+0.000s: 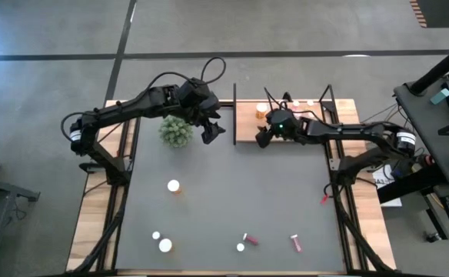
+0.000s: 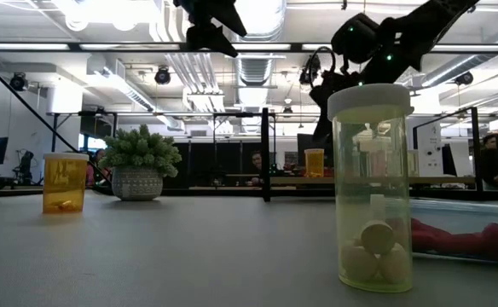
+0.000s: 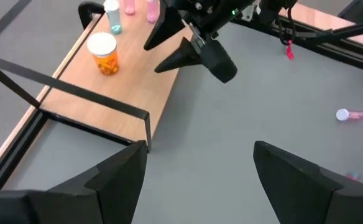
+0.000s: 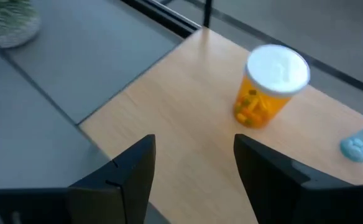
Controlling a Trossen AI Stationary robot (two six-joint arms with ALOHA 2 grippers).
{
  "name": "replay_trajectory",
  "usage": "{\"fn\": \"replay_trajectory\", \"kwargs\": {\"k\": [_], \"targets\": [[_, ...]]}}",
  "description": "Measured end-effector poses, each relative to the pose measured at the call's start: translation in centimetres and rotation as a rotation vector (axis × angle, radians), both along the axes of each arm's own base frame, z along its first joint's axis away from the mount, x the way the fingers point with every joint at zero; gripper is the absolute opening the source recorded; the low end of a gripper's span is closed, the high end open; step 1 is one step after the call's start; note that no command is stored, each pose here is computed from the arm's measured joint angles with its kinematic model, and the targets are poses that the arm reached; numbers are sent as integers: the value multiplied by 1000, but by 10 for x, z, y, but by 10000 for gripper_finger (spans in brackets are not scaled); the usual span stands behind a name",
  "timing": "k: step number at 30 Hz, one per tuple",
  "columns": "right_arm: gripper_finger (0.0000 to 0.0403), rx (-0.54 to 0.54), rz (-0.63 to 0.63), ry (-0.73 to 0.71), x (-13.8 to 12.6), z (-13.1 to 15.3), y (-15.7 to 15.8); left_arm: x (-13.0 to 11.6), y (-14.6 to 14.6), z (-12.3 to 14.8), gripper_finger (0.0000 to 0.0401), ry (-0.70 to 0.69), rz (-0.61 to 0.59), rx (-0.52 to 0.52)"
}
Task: Pick and place medicine bottles onto shelf by color
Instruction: Put the top left orange pill bottle on the shelf
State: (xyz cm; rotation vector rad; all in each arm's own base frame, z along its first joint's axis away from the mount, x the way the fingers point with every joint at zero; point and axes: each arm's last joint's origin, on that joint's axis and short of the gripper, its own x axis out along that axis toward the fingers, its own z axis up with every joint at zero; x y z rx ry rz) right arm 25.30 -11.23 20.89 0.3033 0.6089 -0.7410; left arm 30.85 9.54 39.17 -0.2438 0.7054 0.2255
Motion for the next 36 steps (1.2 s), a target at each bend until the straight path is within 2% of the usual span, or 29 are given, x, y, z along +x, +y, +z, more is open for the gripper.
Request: {"fn": "replay_trajectory", "kwargs": {"k": [4,8,13,16,20,25,31,36], "targets": [[208,-43,50,-12,-4,11,2,4,2,0,279,-45,7,19],[208,-52,42,-34,-7,16,3,7,5,0,279,-86,29,46],[208,-72,-82,-66,-5,24,-3,9,9,2,279,-116,90,102],[208,-20,-155,-107,-5,38,-11,11,10,4,279,-141,99,115],[213,40,-204,-54,-8,56,-16,12,11,7,279,-174,102,124],[210,146,-325,-56,-14,78,-19,12,11,8,279,-180,102,126],[193,153,-337,-117,-11,96,-20,12,11,8,279,-180,102,126],[169,165,-341,-145,-10,97,-20,12,11,8,279,-181,102,126]]}}
